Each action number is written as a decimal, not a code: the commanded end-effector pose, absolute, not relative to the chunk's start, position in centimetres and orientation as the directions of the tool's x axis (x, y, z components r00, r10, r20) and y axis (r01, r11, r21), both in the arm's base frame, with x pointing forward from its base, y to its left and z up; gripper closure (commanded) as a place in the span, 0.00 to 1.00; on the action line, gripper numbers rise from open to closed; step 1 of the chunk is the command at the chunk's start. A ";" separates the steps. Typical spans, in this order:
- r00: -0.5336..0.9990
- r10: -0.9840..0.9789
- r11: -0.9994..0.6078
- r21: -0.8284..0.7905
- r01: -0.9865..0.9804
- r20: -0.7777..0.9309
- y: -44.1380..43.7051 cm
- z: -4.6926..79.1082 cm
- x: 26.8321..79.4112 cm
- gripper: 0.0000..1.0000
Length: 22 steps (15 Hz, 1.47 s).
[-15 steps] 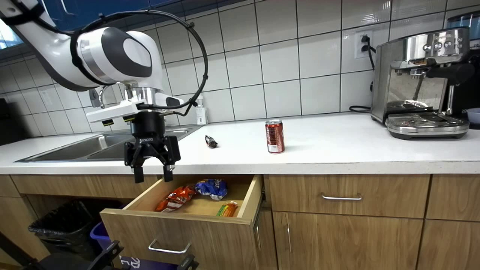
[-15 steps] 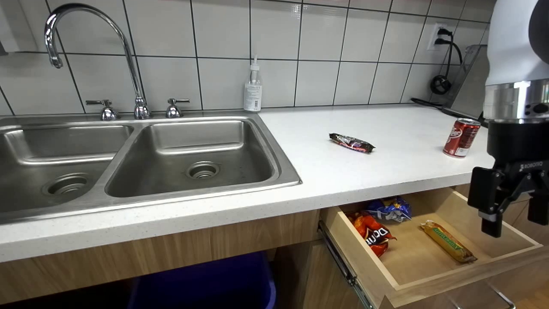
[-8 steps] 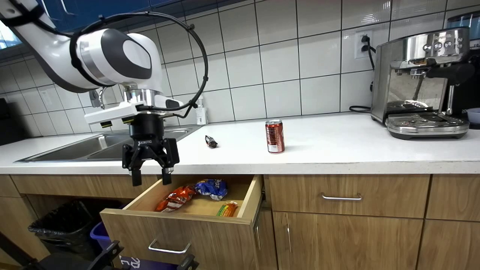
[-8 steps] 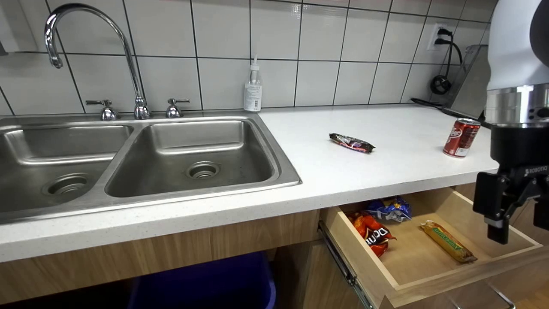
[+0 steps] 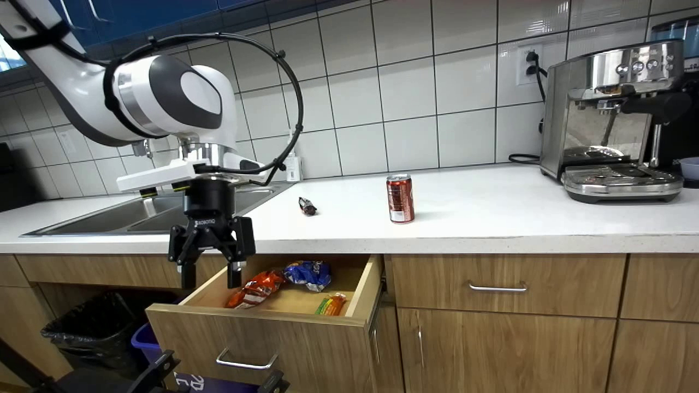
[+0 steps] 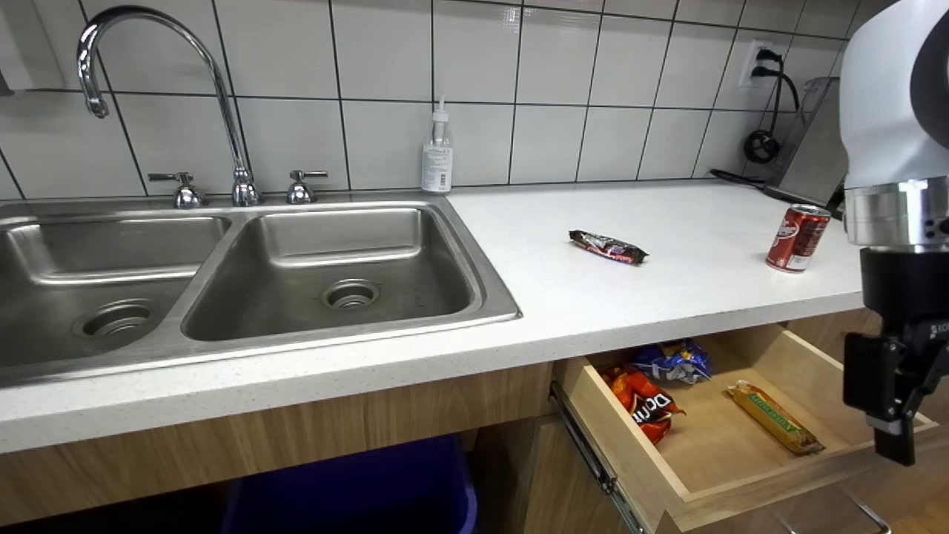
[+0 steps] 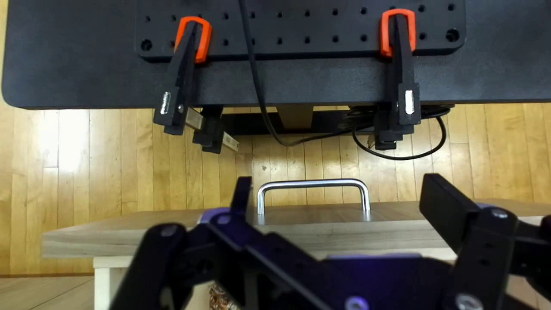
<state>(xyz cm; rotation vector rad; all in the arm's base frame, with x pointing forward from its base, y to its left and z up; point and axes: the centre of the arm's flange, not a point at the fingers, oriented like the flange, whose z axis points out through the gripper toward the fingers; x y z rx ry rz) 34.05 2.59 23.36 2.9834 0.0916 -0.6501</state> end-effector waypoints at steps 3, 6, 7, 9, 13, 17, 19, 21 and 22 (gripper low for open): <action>0.881 0.050 -0.995 0.048 0.082 -0.470 2.0 21.1 33.4 0.00; 0.869 0.046 -0.995 0.054 0.083 -0.493 2.0 20.0 32.9 0.00; 0.867 0.045 -0.995 0.057 0.084 -0.496 2.0 19.7 32.7 0.00; 0.867 0.040 -0.994 0.071 0.086 -0.496 2.1 19.0 32.4 0.00; 0.876 0.032 -0.993 0.084 0.082 -0.481 2.0 18.0 31.9 0.00; 0.900 0.030 -0.991 0.106 0.084 -0.435 2.0 16.9 31.5 0.00; 0.921 0.025 -0.991 0.114 0.076 -0.389 2.0 16.4 31.6 0.00; 0.941 0.032 -0.992 0.102 0.071 -0.338 2.2 16.2 31.9 0.00; 0.945 0.032 -0.993 0.100 0.068 -0.325 2.2 16.0 32.1 0.00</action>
